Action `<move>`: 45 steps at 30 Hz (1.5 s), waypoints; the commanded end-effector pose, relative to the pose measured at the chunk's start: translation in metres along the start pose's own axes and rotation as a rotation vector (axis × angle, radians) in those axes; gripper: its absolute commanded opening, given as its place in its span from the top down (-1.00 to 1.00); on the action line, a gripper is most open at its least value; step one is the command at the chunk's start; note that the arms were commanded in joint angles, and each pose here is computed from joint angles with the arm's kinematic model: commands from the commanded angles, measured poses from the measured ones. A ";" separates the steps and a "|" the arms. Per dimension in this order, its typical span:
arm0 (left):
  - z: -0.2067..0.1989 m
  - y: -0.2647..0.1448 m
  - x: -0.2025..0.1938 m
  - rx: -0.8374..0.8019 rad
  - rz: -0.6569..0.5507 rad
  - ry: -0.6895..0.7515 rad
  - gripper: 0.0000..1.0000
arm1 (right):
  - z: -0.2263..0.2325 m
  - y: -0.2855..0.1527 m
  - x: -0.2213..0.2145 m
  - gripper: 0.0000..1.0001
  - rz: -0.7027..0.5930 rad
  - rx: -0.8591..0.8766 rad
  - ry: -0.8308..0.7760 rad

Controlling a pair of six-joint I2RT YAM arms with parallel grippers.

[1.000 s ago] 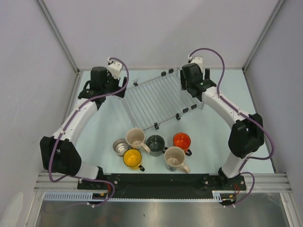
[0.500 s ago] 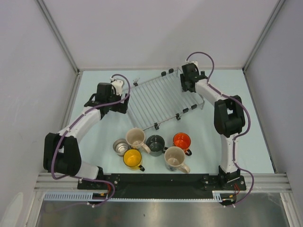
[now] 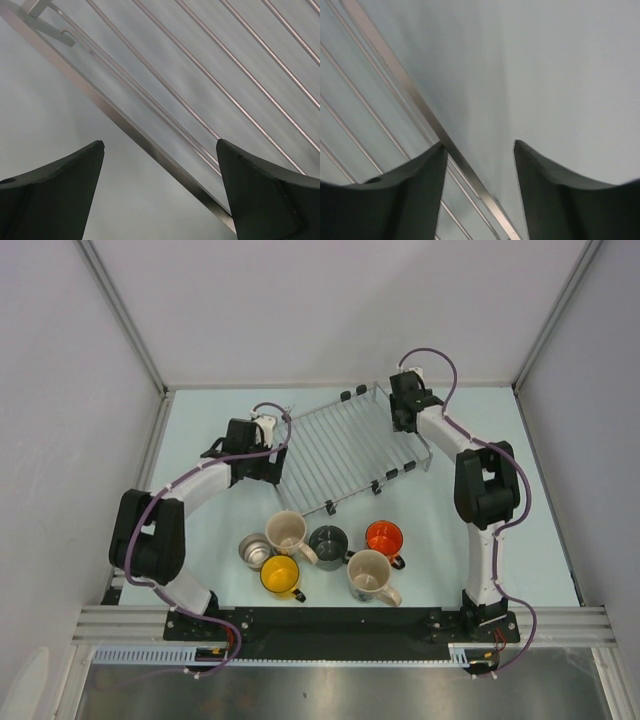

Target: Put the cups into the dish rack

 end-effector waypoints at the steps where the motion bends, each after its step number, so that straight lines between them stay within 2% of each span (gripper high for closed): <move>1: 0.000 0.000 0.021 0.022 -0.070 -0.014 -1.00 | -0.001 0.002 -0.003 -0.01 0.014 0.015 0.007; 2: 0.000 0.002 0.022 0.022 -0.067 -0.013 -1.00 | -0.001 0.002 -0.006 0.36 0.022 0.015 0.007; 4: 0.004 0.003 0.031 0.066 -0.088 -0.008 -0.85 | 0.003 0.001 -0.016 0.57 0.042 0.013 0.001; 5: 0.006 0.008 0.032 0.079 -0.078 -0.005 -0.81 | 0.004 0.001 -0.020 0.76 0.050 0.012 -0.001; 6: 0.006 0.008 0.042 0.080 -0.098 -0.004 -0.73 | 0.004 -0.002 -0.020 0.80 0.042 0.010 0.003; 11: 0.006 0.023 0.066 0.090 -0.108 -0.011 -0.45 | 0.009 -0.008 -0.045 0.82 0.076 0.004 0.014; 12: 0.007 0.028 0.072 0.092 -0.108 -0.013 -0.30 | 0.009 -0.008 -0.050 0.84 0.081 0.000 0.015; 15: 0.006 0.035 0.078 0.091 -0.099 -0.015 -0.09 | 0.011 -0.015 -0.062 0.86 0.093 -0.014 0.003; 20: 0.004 0.032 0.061 0.059 -0.092 0.002 -0.01 | 0.016 -0.026 -0.072 0.87 0.096 -0.034 -0.009; 21: 0.005 0.033 0.045 0.057 -0.062 0.017 0.06 | 0.017 -0.027 -0.075 0.88 0.100 -0.034 -0.011; 29: 0.007 -0.008 -0.007 0.038 -0.061 0.110 0.15 | 0.022 -0.037 -0.083 0.92 0.108 -0.046 -0.024; 35: 0.006 -0.046 -0.024 0.009 -0.098 0.158 0.14 | 0.021 -0.043 -0.093 0.95 0.123 -0.054 -0.019; 45: 0.003 -0.060 -0.062 -0.039 -0.072 0.180 0.16 | 0.014 -0.063 -0.112 1.00 0.134 -0.058 0.004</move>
Point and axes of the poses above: each gripper's point midway between its finger pads, its own y axis out along the fingers, its own z axis along the line the jaws close on, x = y × z, the point moved 9 cm from there along -y, back along the fingers, and after that the axes turned 4 degrees about -y, right-handed, at the moved point
